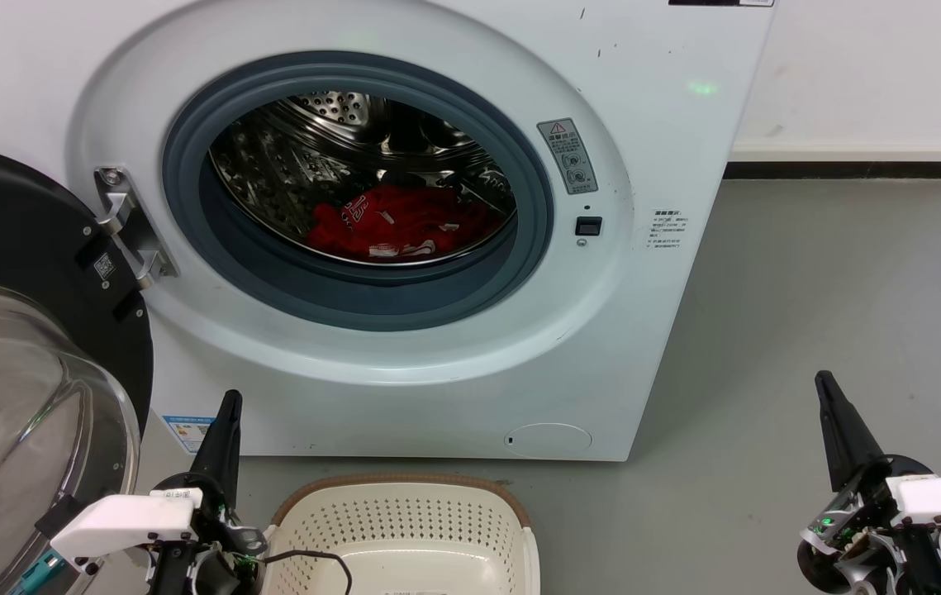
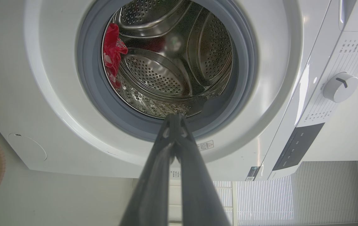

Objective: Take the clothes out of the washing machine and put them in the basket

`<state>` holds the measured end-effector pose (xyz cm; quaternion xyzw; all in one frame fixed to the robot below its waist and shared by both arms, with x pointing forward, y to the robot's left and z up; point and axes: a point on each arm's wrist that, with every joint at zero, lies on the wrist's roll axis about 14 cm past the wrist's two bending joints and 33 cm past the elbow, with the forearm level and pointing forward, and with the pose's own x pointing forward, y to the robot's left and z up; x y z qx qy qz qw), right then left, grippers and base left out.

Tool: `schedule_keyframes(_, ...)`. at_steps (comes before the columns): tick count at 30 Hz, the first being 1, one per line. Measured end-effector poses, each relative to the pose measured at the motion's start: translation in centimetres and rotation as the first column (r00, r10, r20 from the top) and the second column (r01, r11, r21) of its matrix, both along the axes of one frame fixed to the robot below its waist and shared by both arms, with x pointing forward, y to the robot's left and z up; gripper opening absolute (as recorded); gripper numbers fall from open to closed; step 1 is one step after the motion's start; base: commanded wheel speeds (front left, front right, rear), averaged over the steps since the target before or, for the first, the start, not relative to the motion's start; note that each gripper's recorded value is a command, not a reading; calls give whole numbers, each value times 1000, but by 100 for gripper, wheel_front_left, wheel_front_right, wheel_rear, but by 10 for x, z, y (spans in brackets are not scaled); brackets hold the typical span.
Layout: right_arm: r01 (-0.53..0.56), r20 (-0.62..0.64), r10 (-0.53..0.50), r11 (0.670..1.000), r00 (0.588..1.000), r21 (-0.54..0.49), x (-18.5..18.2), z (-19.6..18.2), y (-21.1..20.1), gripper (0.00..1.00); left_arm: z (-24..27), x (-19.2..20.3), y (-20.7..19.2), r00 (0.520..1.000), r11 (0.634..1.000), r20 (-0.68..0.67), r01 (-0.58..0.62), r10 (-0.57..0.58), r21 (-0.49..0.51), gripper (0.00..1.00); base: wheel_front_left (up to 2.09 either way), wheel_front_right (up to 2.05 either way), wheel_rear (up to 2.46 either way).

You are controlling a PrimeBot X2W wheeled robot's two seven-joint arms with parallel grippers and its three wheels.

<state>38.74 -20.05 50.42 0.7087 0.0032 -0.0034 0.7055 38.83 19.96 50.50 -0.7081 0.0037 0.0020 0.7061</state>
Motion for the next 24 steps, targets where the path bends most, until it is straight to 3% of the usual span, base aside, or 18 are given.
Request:
schedule_keyframes(13,0,-2,0,1000,1000,0,0,-1,0,0,-1,0,0,1000,1000,-2,1,-1,-1,0,0,0,0)
schedule_keyframes(14,1,-12,-1,1000,1000,1,-2,-4,0,100,-4,-1,-1,1000,1000,-13,1,-1,-2,100,0,0,0)
schedule_keyframes(18,9,-58,-9,1000,998,3,-10,-20,-1,100,-21,-9,-3,998,1000,-63,0,0,-5,100,0,0,0)
schedule_keyframes(24,22,-38,-23,999,999,-26,-12,-13,0,100,-16,-8,-8,999,1000,-50,1,0,30,100,0,0,0)
